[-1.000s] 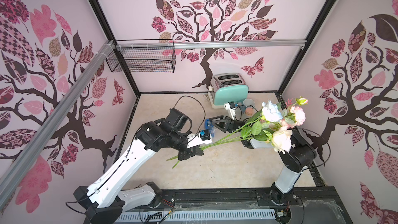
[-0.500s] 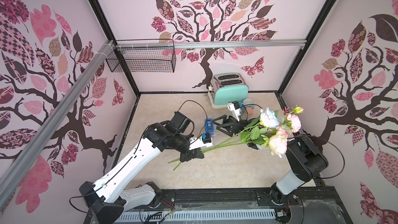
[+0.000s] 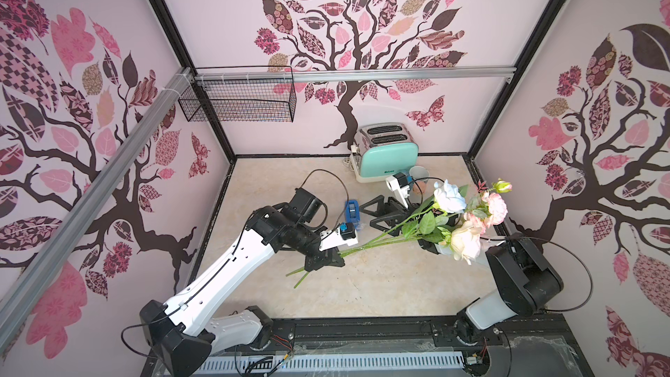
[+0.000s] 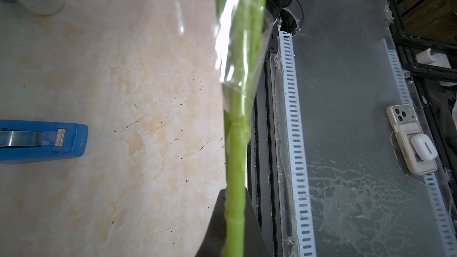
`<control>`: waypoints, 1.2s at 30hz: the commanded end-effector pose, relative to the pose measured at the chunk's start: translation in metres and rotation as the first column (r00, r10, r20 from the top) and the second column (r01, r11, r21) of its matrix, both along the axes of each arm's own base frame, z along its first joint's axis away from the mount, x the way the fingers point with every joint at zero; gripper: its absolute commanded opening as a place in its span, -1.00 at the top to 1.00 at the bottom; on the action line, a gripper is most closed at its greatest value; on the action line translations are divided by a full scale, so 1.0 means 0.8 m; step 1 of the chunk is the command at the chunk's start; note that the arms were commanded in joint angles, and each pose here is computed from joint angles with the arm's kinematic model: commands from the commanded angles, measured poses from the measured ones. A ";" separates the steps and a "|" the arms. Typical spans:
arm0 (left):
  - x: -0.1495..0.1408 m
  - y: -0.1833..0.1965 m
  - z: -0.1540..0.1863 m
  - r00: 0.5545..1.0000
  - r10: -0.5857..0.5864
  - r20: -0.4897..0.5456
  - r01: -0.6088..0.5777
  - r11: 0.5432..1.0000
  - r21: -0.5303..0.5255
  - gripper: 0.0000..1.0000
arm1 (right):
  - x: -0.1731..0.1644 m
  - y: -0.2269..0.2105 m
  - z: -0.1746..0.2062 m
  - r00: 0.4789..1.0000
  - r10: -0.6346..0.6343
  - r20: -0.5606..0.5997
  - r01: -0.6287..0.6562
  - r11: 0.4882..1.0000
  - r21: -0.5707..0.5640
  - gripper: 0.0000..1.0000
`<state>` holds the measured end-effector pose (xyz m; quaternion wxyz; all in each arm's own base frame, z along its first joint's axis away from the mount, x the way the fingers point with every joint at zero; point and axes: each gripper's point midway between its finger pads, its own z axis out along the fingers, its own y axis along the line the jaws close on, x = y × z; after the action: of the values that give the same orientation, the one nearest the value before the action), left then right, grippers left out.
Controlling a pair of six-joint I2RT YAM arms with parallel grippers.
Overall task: Wrap bouquets with tape
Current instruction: Wrap the tape around the bouquet.
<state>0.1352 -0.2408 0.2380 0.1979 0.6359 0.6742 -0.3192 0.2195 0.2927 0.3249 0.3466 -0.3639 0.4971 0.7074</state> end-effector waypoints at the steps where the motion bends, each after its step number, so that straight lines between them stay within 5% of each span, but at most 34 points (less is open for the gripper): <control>1: -0.001 -0.004 -0.005 1.000 -0.016 -0.027 0.015 1.000 -0.012 1.00 | -0.017 -0.001 0.019 0.992 0.037 0.120 -0.042 0.998 0.037 -0.72; 15: 0.007 -0.005 -0.018 0.999 -0.002 -0.049 0.005 0.999 0.049 1.00 | 0.015 0.022 -0.018 0.999 0.002 0.033 0.000 0.996 -0.085 -0.64; 22: 0.016 -0.003 -0.020 1.000 0.020 -0.012 -0.019 0.997 0.074 1.00 | 0.045 0.030 -0.055 0.990 -0.137 0.029 0.140 0.963 -0.231 -0.40; 27: 0.028 0.004 -0.020 0.997 0.059 0.051 -0.064 0.993 0.102 1.00 | 0.048 0.029 -0.073 0.984 -0.173 0.049 0.179 0.940 -0.290 -0.24; 36: 0.044 0.011 -0.019 0.985 0.113 0.129 -0.128 0.985 0.113 1.00 | 0.023 0.032 -0.088 0.983 -0.148 0.106 0.174 0.935 -0.309 -0.27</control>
<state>0.1639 -0.2297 0.2151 0.1903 0.6228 0.7211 -0.2364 0.2471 0.3194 0.2431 0.3380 -0.3824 0.6350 0.5799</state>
